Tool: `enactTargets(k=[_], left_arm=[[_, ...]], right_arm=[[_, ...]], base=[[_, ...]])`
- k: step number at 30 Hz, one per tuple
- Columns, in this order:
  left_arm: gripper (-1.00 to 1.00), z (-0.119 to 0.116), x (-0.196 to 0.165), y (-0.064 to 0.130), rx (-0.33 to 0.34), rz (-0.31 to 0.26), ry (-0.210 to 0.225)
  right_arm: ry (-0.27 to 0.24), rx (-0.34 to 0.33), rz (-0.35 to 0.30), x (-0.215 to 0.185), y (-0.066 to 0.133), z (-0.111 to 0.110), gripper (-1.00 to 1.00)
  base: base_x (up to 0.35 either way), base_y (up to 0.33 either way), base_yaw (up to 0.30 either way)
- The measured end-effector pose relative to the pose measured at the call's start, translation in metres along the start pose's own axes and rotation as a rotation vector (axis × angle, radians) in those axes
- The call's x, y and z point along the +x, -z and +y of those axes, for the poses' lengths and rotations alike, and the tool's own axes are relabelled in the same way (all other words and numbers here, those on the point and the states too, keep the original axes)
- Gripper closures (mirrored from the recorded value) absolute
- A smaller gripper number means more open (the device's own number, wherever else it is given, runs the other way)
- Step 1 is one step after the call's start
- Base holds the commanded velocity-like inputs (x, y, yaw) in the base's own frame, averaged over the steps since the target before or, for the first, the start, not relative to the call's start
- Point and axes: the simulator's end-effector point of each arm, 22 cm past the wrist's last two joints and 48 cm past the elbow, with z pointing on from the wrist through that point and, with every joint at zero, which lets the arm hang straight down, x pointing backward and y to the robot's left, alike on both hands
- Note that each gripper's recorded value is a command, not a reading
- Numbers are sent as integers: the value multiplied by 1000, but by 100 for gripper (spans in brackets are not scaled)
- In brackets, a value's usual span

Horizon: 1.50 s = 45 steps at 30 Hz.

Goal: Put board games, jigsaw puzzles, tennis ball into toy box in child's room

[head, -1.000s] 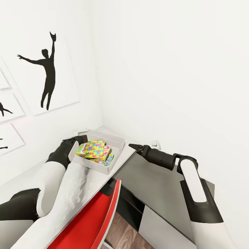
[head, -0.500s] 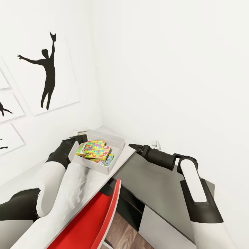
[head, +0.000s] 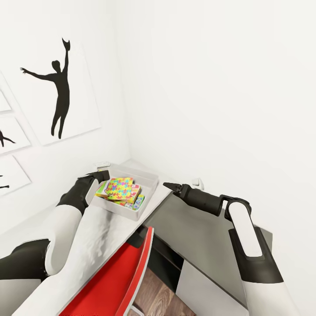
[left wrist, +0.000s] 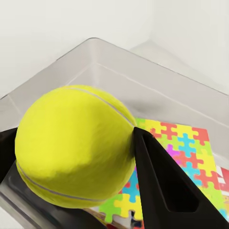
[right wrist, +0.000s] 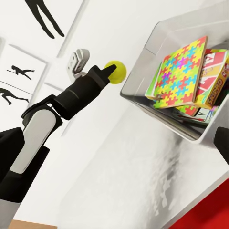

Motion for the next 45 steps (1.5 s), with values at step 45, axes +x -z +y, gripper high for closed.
enactTargets(k=[45], left_arm=[[100, 20, -10, -19, -43, -37, -40]], right_arm=[[-40, 18, 25, 11, -11, -25, -100]], base=[[0, 0, 0]])
